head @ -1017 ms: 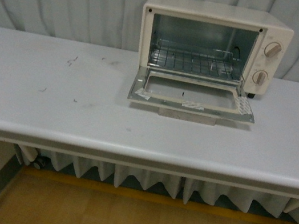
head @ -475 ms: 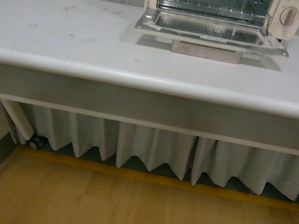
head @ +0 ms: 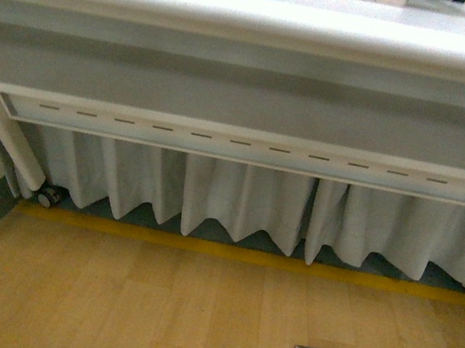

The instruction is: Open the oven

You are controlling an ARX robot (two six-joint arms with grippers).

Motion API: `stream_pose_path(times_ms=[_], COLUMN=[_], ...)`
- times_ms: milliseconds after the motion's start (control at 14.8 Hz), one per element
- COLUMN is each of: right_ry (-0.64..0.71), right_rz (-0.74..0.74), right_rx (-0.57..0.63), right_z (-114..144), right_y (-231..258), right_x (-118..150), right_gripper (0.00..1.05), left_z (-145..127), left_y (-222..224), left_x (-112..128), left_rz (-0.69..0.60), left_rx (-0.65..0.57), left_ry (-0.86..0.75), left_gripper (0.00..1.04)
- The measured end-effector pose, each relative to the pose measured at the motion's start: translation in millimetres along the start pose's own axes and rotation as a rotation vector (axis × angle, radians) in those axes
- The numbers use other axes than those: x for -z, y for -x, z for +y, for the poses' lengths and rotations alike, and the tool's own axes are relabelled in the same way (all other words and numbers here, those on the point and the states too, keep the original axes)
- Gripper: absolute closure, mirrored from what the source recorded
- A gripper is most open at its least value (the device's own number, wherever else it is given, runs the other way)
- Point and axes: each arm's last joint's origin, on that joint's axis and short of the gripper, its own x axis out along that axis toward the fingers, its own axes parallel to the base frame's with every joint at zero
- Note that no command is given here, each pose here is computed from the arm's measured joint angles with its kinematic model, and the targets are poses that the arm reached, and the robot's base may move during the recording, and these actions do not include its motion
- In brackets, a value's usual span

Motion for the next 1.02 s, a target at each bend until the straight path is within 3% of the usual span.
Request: stream_pose_path(times_ms=[1017], right_ry=[0.000], right_rz=[0.001], right_rx=[0.000], right_z=[0.0], right_y=[0.0], right_x=[0.1], right_gripper=[0.06], left_z=[0.0], left_y=[0.0], left_x=[0.1], left_rz=[0.002], left_rx=[0.000], left_ry=[-0.001], left_gripper=[0.07])
